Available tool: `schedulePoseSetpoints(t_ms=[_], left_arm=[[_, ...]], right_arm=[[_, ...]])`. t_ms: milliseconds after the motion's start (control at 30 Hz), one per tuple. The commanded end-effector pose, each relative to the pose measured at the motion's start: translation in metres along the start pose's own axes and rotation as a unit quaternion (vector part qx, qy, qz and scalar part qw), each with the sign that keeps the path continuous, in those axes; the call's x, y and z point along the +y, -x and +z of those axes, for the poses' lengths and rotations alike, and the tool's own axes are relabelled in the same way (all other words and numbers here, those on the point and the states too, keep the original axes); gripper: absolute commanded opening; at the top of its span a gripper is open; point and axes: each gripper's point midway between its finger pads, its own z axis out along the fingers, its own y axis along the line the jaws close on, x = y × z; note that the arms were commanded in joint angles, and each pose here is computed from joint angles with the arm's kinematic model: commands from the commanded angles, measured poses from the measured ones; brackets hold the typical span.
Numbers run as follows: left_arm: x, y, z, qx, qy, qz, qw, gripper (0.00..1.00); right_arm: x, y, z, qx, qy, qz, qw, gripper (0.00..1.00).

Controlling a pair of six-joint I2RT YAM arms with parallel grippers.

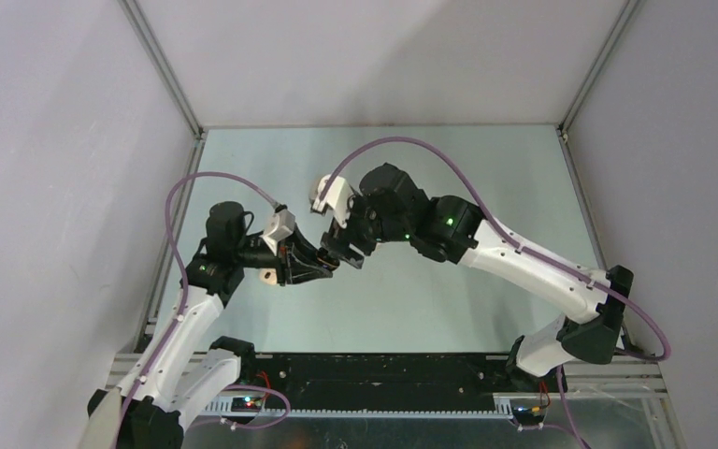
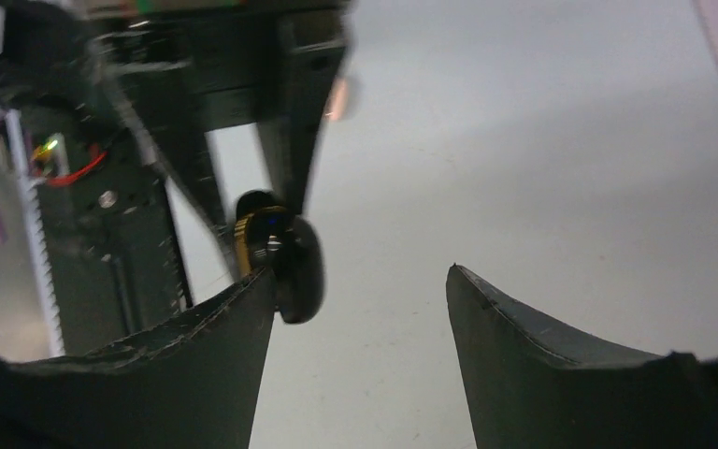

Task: Insert the wireless bluetooth earbuds into the charging case
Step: Close the charging case at the charging case, then place the charging case with the earbuds at the center of the board.

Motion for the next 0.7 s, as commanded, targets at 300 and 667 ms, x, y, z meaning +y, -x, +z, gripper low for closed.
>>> schedulePoseSetpoints(t_ms=[300,667], left_arm=[[-0.003,0.021,0.000,-0.010,-0.008,0.049,0.999,0.00],[0.040,0.029,-0.002,-0.020,0.100,0.027,0.994,0.00]], right_arm=[[-0.019,0.043,-0.052,-0.081,-0.018,0.025,0.996,0.71],[-0.105,0.006,-0.077,-0.057,-0.154,0.057,0.985,0.73]])
